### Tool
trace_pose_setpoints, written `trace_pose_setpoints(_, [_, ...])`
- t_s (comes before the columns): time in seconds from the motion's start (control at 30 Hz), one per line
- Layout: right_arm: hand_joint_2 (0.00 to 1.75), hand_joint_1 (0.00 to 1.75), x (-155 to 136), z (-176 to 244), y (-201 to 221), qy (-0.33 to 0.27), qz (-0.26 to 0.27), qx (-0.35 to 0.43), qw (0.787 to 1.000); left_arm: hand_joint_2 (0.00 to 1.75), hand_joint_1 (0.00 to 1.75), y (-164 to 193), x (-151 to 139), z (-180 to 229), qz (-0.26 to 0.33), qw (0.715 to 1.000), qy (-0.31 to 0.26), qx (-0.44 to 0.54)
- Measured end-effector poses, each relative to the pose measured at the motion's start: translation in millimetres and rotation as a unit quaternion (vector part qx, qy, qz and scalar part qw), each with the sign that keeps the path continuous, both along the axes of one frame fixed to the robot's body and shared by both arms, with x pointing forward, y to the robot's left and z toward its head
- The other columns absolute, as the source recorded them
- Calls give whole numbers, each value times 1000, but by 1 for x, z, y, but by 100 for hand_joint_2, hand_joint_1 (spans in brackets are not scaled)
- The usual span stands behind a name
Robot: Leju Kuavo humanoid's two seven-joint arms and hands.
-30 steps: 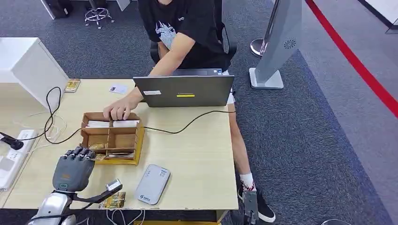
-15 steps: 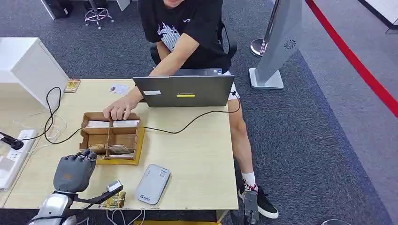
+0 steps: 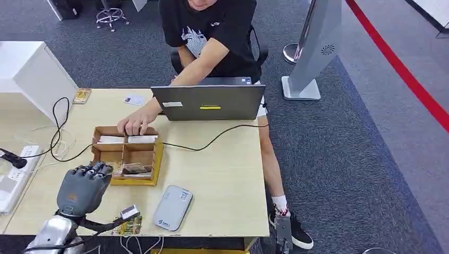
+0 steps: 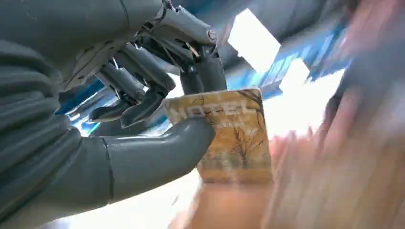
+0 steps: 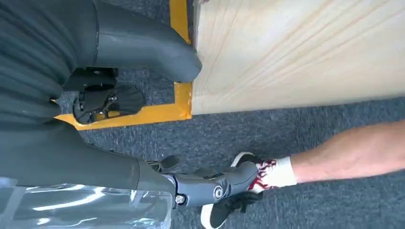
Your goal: Pass the card to the sensor for recognition and then transmit it.
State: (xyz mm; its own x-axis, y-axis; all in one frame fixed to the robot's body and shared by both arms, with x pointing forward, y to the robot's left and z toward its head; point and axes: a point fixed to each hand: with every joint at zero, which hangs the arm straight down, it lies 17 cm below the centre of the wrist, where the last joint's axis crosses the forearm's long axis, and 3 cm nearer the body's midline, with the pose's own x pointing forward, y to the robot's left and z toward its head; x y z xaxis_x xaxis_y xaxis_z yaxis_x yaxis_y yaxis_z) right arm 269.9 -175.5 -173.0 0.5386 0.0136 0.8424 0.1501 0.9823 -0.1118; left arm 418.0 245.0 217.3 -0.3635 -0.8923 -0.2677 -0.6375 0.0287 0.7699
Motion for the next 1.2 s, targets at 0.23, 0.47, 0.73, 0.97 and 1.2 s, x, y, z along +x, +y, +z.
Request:
trace_pose_setpoints(0.23, [175,0,-2,-1,-6,-1,-9,-1,1000,175,175,-17,-12,121,-2,994,-101,-49])
trace_pose_setpoints(0.47, [175,0,-2,-2,-5,1,-3,-3,1000,175,175,-22,-16,145,-28,988,-140,-57])
trace_pose_setpoints(0.73, [175,0,-1,-2,0,4,12,-4,1000,175,175,-5,22,140,23,994,-108,-23])
trace_pose_setpoints(0.97, [175,0,4,0,10,5,31,0,1000,175,175,93,132,114,109,994,-26,5])
trace_pose_setpoints(1.2, [175,0,4,1,13,5,34,2,999,175,175,110,143,89,131,991,7,7])
